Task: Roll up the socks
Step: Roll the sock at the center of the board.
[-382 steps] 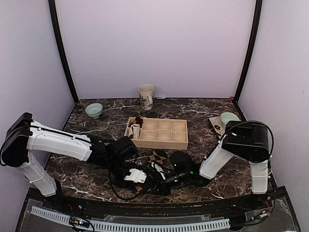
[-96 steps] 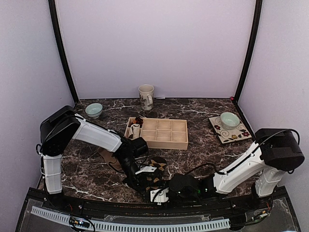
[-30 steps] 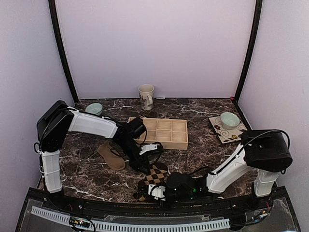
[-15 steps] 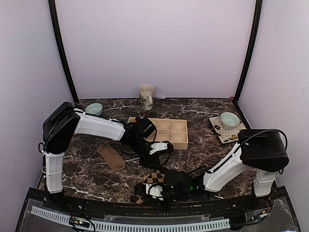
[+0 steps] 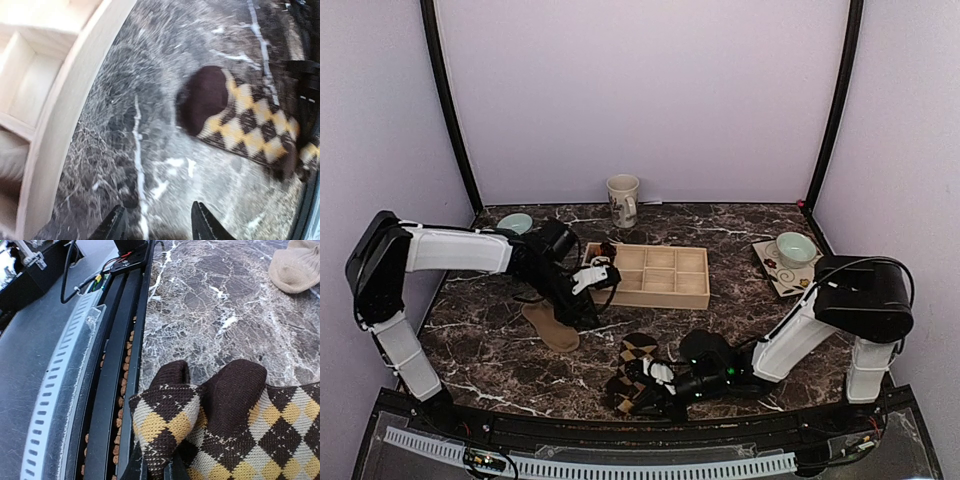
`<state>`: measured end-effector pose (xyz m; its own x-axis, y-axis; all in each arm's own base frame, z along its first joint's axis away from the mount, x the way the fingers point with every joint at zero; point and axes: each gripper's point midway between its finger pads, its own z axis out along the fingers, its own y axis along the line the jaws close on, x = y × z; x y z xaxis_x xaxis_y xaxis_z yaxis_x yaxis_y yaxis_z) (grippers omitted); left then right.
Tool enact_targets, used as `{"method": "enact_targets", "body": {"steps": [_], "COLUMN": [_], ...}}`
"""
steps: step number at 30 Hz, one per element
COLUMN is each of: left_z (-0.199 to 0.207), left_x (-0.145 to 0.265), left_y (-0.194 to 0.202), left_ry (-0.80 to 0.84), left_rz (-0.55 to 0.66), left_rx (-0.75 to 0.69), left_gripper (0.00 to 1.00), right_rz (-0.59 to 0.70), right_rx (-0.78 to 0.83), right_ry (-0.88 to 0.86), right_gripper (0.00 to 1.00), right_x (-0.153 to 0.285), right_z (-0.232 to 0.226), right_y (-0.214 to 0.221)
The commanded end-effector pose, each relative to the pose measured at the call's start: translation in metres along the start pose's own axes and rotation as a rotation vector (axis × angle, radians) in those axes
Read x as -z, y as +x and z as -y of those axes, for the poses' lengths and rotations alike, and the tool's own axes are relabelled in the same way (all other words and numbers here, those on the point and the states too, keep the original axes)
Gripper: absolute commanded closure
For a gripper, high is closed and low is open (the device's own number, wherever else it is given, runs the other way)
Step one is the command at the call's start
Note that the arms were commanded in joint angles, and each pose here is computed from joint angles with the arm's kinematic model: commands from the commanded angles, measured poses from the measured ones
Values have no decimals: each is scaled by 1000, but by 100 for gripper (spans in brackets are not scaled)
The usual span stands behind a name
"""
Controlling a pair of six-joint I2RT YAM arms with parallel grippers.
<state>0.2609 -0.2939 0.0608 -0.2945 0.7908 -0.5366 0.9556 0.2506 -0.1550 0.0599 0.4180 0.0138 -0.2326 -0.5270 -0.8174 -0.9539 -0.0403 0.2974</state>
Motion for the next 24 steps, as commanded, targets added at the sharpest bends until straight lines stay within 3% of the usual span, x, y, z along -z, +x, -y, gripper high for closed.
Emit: {"method": "enact_targets", "body": {"steps": [1,7,16,24], "left_z": [37,69,89,124], "left_x": [25,30,29,1], "left_y": [9,7,34,31], "left_ry": [55,177,190,229], "left_rz": [33,64,58,11], "left_rx": [-98,-102,-127,-222], "left_gripper": [53,54,66,68], "right_rz": [-376,-442,-375,-372], "right_rx": [-310,-400,-584,-670], "right_ry": [23,-4,18,55], "right_gripper": [99,99,100,100], "right_x": [13,-3,-10,1], "right_z": [18,38,85,76], "right_y": [115,115,86,107]}}
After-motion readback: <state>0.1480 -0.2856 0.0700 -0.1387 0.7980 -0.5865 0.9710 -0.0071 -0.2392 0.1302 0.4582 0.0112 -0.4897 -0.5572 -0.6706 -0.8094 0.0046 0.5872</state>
